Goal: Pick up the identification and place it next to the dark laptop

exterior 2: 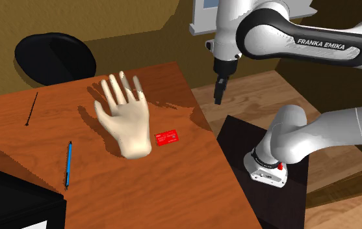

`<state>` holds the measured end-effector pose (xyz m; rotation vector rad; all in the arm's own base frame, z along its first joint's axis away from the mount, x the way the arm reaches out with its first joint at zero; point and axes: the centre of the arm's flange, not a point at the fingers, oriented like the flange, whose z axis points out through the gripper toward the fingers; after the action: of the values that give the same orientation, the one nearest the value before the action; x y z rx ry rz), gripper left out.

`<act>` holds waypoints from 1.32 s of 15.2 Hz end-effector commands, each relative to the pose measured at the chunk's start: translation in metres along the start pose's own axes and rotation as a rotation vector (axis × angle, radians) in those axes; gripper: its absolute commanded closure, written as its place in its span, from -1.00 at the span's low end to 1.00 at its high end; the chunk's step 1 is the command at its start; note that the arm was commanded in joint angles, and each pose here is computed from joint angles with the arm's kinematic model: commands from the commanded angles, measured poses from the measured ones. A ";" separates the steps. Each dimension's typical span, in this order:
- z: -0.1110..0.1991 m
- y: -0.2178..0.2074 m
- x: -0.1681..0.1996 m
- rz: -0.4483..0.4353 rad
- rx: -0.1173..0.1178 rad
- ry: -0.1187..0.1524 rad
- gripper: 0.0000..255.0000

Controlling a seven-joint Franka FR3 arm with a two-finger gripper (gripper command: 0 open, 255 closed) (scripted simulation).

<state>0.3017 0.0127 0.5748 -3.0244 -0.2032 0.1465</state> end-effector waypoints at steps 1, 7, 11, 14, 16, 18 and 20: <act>0.000 0.000 0.000 0.000 0.000 0.000 -1.00; 0.040 -0.034 0.030 -0.212 0.018 0.180 -1.00; 0.063 -0.061 0.049 -0.354 0.030 0.300 -1.00; 0.078 -0.083 0.063 -0.460 0.039 0.390 -1.00; 0.088 -0.098 0.072 -0.531 0.045 0.450 -1.00; 0.097 -0.114 0.080 -0.602 0.051 0.510 -1.00; 0.105 -0.131 0.087 -0.672 0.057 0.570 -1.00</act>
<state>0.3578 0.1516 0.4814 -2.6496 -1.0387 -0.6721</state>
